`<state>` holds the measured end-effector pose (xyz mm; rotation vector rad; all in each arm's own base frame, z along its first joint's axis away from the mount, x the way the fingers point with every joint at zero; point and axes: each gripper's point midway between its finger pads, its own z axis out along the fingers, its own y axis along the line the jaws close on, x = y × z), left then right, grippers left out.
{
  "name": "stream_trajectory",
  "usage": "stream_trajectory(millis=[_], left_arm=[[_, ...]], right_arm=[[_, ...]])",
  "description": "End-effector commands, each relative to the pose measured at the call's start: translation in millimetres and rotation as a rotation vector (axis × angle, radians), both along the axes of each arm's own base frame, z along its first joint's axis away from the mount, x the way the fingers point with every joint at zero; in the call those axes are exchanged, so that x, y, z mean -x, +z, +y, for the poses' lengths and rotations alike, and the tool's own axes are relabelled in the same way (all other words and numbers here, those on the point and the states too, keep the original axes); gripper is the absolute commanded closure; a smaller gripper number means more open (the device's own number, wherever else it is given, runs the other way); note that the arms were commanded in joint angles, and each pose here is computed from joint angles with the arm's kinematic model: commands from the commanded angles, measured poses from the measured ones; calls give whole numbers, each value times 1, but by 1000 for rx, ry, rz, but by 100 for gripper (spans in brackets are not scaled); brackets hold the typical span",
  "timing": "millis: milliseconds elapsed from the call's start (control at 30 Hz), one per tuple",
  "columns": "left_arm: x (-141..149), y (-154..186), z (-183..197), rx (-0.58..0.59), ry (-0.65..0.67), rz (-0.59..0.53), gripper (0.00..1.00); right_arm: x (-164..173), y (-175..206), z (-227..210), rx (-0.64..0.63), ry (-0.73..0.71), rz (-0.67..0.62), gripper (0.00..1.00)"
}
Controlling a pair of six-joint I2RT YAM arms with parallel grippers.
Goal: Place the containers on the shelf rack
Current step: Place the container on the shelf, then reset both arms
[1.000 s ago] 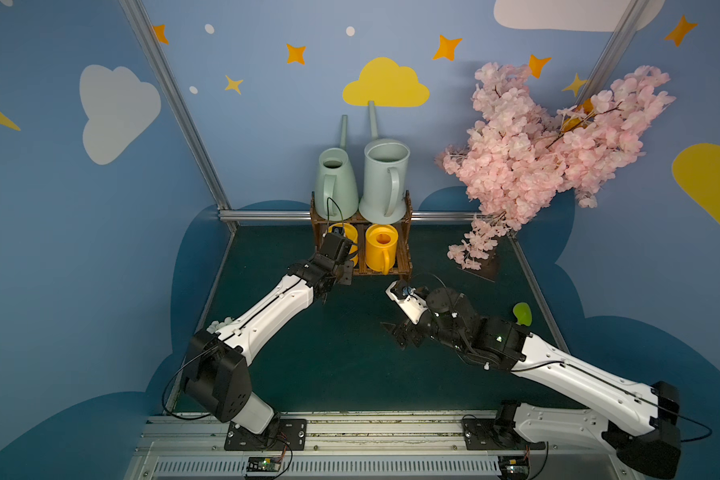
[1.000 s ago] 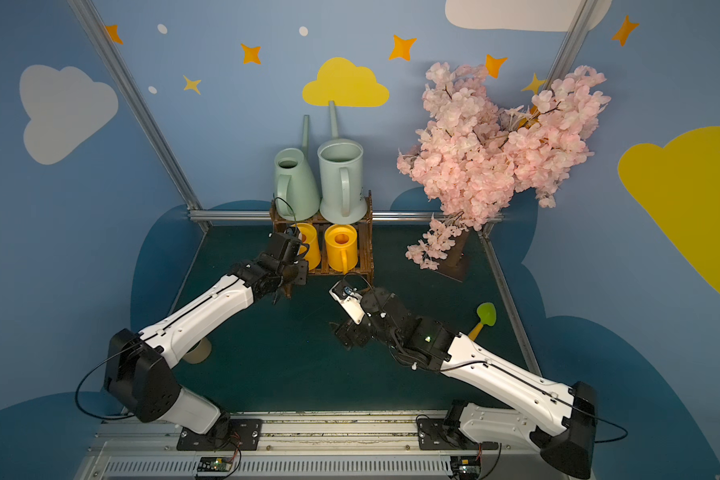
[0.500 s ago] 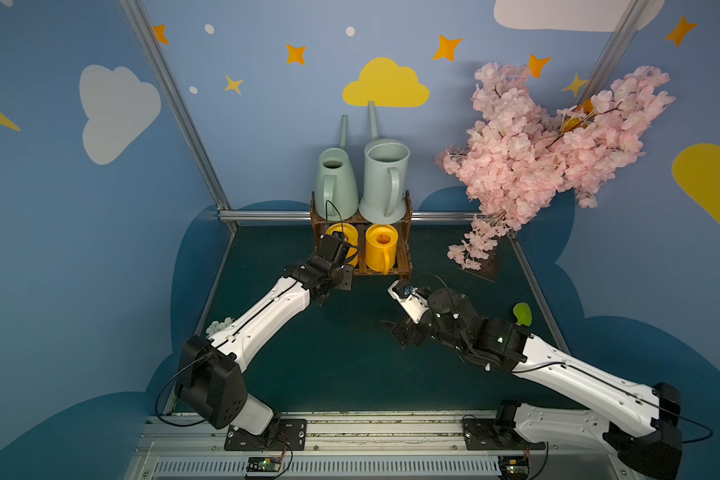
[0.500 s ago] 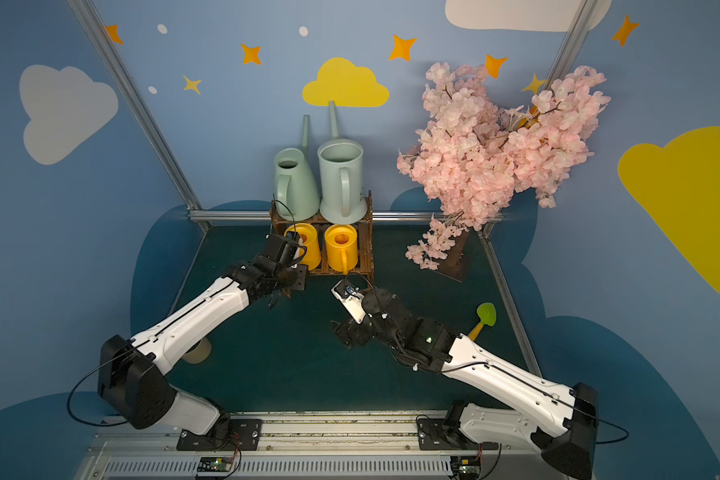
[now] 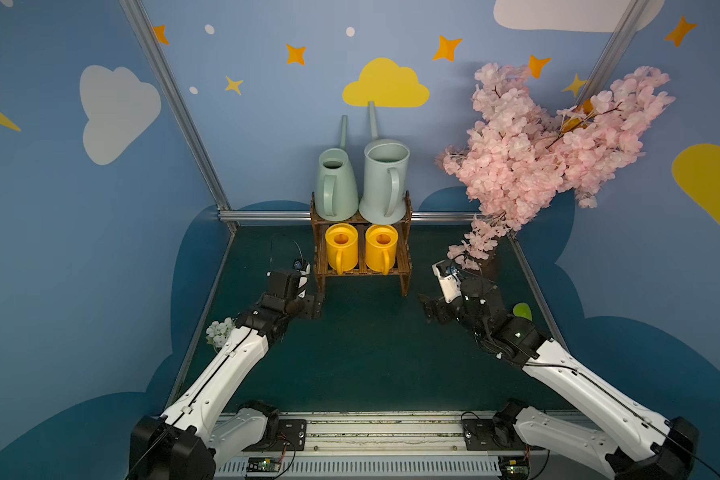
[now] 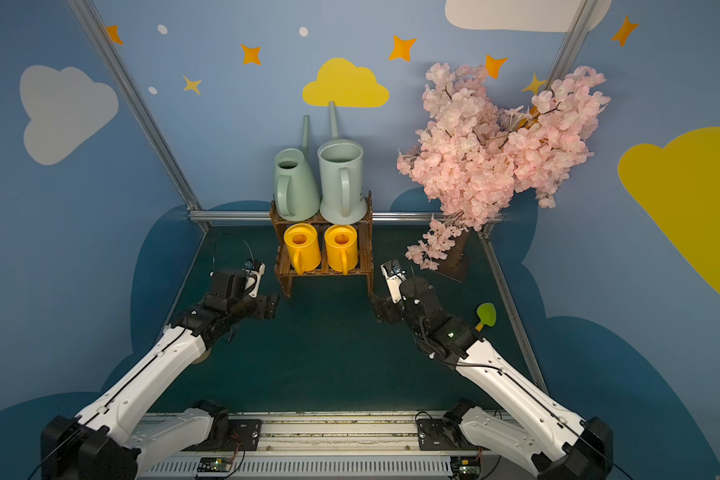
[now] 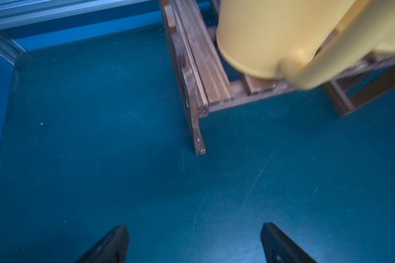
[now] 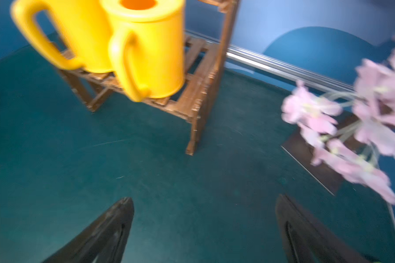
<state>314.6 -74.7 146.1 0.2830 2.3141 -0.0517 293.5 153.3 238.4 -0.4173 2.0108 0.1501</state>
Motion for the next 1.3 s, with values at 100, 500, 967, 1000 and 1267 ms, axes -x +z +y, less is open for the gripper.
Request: stream_trajectory(millis=[100, 500, 967, 1000, 1267], left_arm=[[-39, -26, 0, -52, -82, -201, 0], [-77, -48, 15, -9, -38, -387, 0], [-76, -60, 25, 39, -7, -408, 0], [-76, -60, 26, 39, -6, -408, 0], [-73, -59, 18, 50, -53, -421, 0]], right_arm=[[-27, -31, -105, -170, -382, -40, 2], [-53, -105, -183, -121, -532, -98, 2], [-99, -146, -161, -68, -426, -49, 2], [-98, -149, -163, -69, -444, -18, 2], [-98, -151, -163, -64, -448, -1, 2]])
